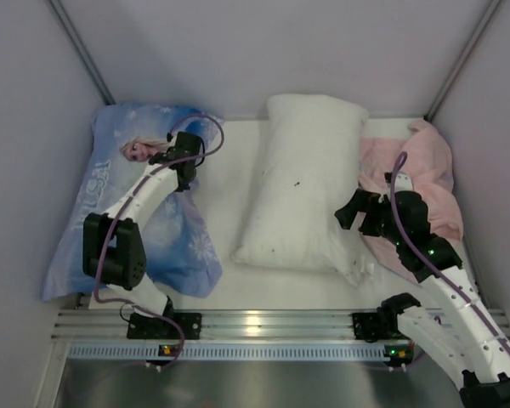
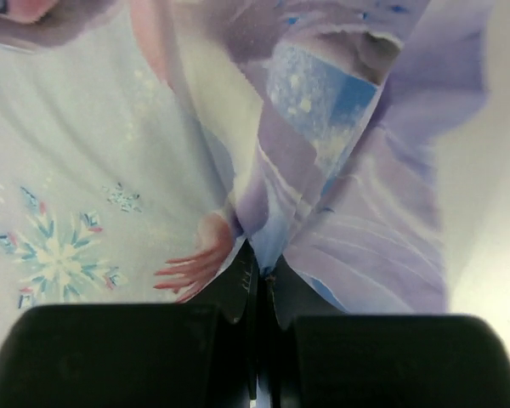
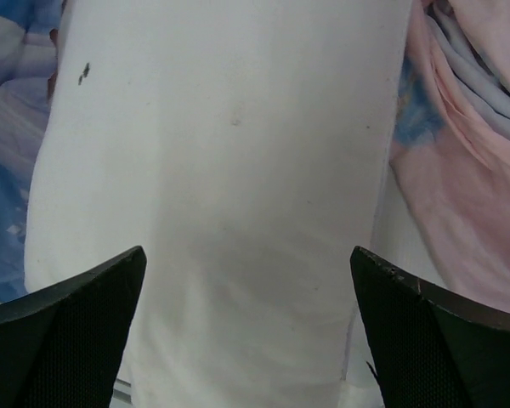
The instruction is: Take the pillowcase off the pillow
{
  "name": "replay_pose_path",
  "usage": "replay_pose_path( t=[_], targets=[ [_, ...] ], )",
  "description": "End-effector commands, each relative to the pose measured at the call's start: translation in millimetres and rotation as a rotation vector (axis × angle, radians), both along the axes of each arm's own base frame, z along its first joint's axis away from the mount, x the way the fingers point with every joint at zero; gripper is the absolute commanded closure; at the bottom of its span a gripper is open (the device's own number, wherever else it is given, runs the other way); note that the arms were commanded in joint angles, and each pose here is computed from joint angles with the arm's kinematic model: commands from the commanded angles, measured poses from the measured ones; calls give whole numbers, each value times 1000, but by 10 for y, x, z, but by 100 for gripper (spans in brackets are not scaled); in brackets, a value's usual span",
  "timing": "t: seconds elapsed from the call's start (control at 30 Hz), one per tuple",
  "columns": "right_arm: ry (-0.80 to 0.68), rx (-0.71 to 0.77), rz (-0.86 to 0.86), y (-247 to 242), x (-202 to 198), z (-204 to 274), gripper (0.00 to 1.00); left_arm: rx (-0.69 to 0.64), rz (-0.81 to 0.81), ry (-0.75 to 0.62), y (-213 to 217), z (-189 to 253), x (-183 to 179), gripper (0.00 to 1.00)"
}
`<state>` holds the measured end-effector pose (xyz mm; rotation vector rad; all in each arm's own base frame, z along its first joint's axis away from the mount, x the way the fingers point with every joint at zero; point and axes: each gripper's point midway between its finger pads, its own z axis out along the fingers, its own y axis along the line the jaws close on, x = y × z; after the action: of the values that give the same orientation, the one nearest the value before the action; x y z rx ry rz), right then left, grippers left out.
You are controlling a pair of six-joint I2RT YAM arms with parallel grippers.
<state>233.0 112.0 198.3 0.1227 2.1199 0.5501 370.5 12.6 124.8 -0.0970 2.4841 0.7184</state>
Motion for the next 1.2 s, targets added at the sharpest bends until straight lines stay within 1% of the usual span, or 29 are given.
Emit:
replay_pose_path(
  t=[0.0, 0.07, 0.1, 0.17, 0.2, 0.27, 0.3, 0.37, 0.43, 0.5, 0.57, 0.6, 0.63, 0.67, 0.7, 0.73, 0.77, 0.8, 0.87, 0.9, 0.93, 0.97, 1.0, 1.07, 1.1, 1.17],
  targets=[
    [50, -12, -160, -190, 107, -131, 1, -284, -71, -265, -413, 890, 106, 100],
    [81, -21, -202, -238, 126, -228, 1, -332, -81, -343, -461, 1223, 89, 100],
    [84, -33, -230, -284, 144, -260, 1, -353, -78, -398, -458, 1429, 20, 100],
    [110, -58, -245, -313, 160, -353, 0, -374, -72, -452, -454, 1647, -70, 100],
    [126, -73, -254, -330, 170, -410, 1, -388, -74, -501, -432, 1814, -149, 100],
    [141, -80, -258, -338, 156, -473, 1, -403, -78, -538, -419, 1963, -243, 100],
    [148, -75, -239, -309, 142, -491, 1, -422, -90, -577, -417, 2099, -319, 100],
    [151, -67, -195, -243, 122, -514, 1, -457, -120, -598, -463, 2204, -392, 100],
    [142, -7, -42, 16, 80, -517, 1, -510, -169, -616, -543, 2304, -492, 100],
    [146, 59, 64, 221, 25, -513, 1, -547, -188, -608, -603, 2300, -562, 100],
    [140, 132, 134, 392, 20, -534, 0, -570, -197, -590, -641, 2227, -605, 100],
    [179, 200, 237, 580, -72, -559, 1, -581, -201, -597, -645, 2234, -641, 100],
    [207, 242, 289, 681, -142, -632, 0, -591, -212, -587, -671, 2207, -665, 100],
    [182, 314, 326, 812, -101, -541, 0, -588, -215, -576, -670, 2159, -683, 100],
    [228, 367, 414, 984, -223, -581, 1, -588, -219, -586, -661, 2182, -712, 100],
    [248, 396, 451, 1079, -298, -638, 1, -585, -223, -587, -654, 2187, -731, 100],
    [245, 436, 480, 1192, -323, -585, 1, -578, -226, -589, -640, 2191, -744, 100],
    [209, 453, 564, 1403, -386, -517, 1, -575, -231, -601, -628, 2226, -777, 100],
    [179, 461, 640, 1628, -432, -408, 1, -571, -247, -606, -629, 2255, -795, 100],
    [200, 434, 683, 1780, -495, -461, 1, -572, -250, -610, -628, 2273, -804, 100],
    [144, 396, 696, 1860, -394, -298, 1, -571, -251, -611, -626, 2279, -804, 100],
    [145, 348, 659, 1851, -329, -319, 1, -574, -256, -609, -637, 2281, -808, 100],
    [157, 248, 528, 1709, -192, -428, 1, -575, -260, -609, -641, 2285, -813, 100],
    [89, 152, 426, 1537, -5, -278, 0, -580, -271, -603, -659, 2280, -818, 100],
    [31, 107, 332, 1378, 120, -169, 1, -580, -273, -596, -665, 2257, -814, 100],
    [0, 49, 259, 1172, 205, -57, 1, -571, -273, -590, -656, 2234, -809, 100]
  ],
)
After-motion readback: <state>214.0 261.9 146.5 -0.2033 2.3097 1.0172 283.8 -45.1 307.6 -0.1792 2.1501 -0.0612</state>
